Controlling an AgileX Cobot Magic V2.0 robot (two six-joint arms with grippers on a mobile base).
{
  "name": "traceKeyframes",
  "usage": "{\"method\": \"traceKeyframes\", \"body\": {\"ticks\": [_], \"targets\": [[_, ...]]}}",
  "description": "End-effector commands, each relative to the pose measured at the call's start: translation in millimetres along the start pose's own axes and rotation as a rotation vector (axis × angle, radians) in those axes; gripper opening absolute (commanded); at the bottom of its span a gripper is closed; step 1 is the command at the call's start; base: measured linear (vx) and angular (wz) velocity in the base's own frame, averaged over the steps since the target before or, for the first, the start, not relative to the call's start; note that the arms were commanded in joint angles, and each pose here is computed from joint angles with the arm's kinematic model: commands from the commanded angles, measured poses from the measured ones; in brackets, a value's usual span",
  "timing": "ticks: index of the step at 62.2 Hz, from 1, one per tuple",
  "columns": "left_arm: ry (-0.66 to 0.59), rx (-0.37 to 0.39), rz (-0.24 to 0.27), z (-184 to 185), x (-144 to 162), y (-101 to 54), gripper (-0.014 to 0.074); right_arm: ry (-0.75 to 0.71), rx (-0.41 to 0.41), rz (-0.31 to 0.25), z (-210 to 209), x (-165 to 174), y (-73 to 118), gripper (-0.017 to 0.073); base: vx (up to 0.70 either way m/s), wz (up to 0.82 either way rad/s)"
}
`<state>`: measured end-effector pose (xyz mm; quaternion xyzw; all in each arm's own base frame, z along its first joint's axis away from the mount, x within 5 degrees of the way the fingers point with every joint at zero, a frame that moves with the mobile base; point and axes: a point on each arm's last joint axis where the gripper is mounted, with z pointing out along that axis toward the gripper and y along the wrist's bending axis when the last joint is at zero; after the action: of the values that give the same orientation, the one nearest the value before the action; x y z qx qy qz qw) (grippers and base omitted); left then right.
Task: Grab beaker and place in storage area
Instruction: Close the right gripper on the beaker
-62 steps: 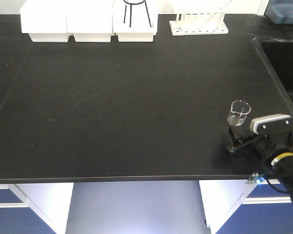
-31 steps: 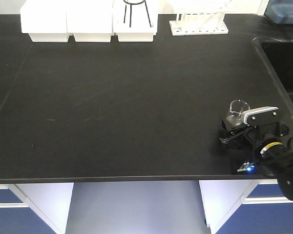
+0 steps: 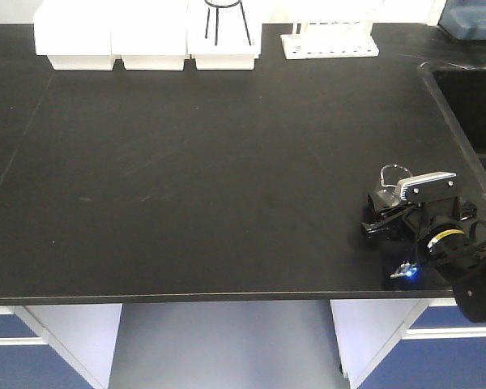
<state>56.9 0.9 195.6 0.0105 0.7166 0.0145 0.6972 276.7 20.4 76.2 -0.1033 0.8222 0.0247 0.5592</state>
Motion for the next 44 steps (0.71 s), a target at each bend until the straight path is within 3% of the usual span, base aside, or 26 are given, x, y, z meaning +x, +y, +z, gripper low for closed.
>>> {"method": "traceKeyframes", "body": {"ticks": [1, 44], "targets": [[-0.117, 0.010, -0.011, -2.8, -15.0, -0.6, -0.0006, -0.223, 0.024, -0.016, 1.5, -30.6, -4.8, 0.0501, 0.00, 0.00], [-0.117, 0.010, -0.011, -2.8, -15.0, -0.6, -0.0006, -0.214, -0.018, 0.006, 29.2, -30.4, -5.0, 0.0501, 0.00, 0.00]]}}
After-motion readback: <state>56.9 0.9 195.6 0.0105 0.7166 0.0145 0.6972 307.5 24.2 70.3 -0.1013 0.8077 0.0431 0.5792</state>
